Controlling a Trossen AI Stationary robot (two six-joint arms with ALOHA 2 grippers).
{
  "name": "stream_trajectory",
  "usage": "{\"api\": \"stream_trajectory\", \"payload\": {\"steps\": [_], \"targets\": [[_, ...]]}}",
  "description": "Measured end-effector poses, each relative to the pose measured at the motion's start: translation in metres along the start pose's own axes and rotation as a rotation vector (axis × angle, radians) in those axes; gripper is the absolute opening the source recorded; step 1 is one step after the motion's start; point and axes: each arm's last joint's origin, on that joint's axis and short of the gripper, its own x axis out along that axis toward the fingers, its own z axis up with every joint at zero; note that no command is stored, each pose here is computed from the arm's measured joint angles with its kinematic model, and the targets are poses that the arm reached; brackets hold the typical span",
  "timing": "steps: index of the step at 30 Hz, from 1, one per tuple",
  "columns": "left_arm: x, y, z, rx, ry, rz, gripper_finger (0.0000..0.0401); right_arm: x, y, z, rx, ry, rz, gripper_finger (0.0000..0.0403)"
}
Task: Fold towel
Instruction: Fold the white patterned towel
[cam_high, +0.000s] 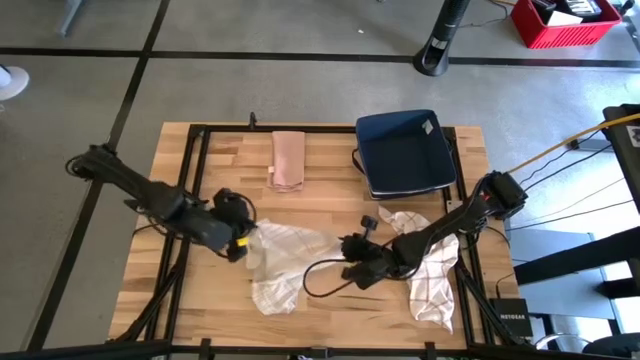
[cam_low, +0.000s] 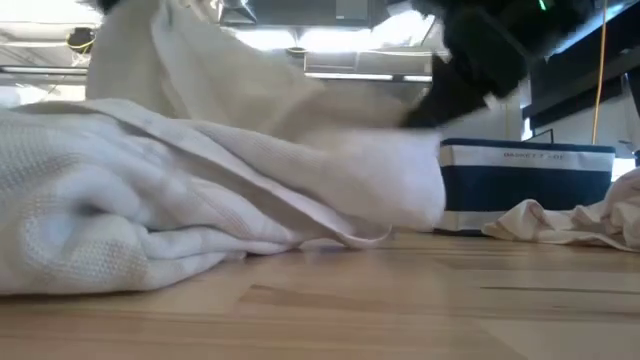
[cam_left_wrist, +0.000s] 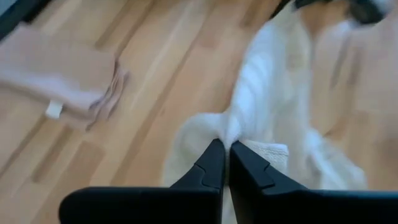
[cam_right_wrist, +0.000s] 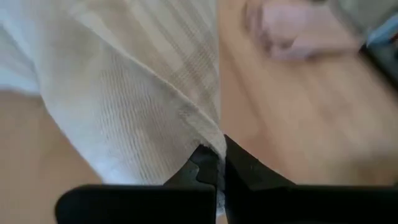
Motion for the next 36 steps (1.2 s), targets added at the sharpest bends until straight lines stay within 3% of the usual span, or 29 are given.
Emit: {"api": "stream_trajectory", "payload": {"steps": [6, 12, 14, 17, 19, 23, 27, 36], "targets": [[0.044, -0.014, -0.017, -0.011, 0.042, 0.055, 0.0006, 0.001, -0.004, -0.015, 0.094, 0.167, 0.059, 0.0026], [0.074, -0.028, -0.02, 0.035, 0.068, 0.073, 0.0002, -0.026, -0.011, 0.013, 0.043, 0.358, 0.039, 0.0114], [0.079, -0.029, -0.021, 0.045, 0.081, 0.084, 0.0004, -0.032, -0.01, 0.025, 0.045, 0.344, 0.057, 0.0144], [0.086, -0.028, -0.021, 0.043, 0.095, 0.105, 0.0008, -0.034, -0.002, 0.042, 0.012, 0.209, 0.112, 0.0178], [0.087, -0.028, -0.022, 0.047, 0.098, 0.108, 0.0008, -0.027, 0.009, 0.049, -0.081, 0.099, 0.152, 0.0192], [0.087, -0.029, -0.022, 0.061, 0.099, 0.106, 0.0003, 0.001, 0.033, 0.052, -0.382, -0.066, 0.134, 0.0201], [0.087, -0.029, -0.022, 0.063, 0.099, 0.106, 0.0004, 0.037, 0.043, 0.042, -0.66, -0.09, 0.056, 0.0202], [0.087, -0.03, -0.021, 0.079, 0.092, 0.097, 0.0005, 0.067, 0.053, 0.027, -0.92, -0.08, -0.076, 0.0179]]}}
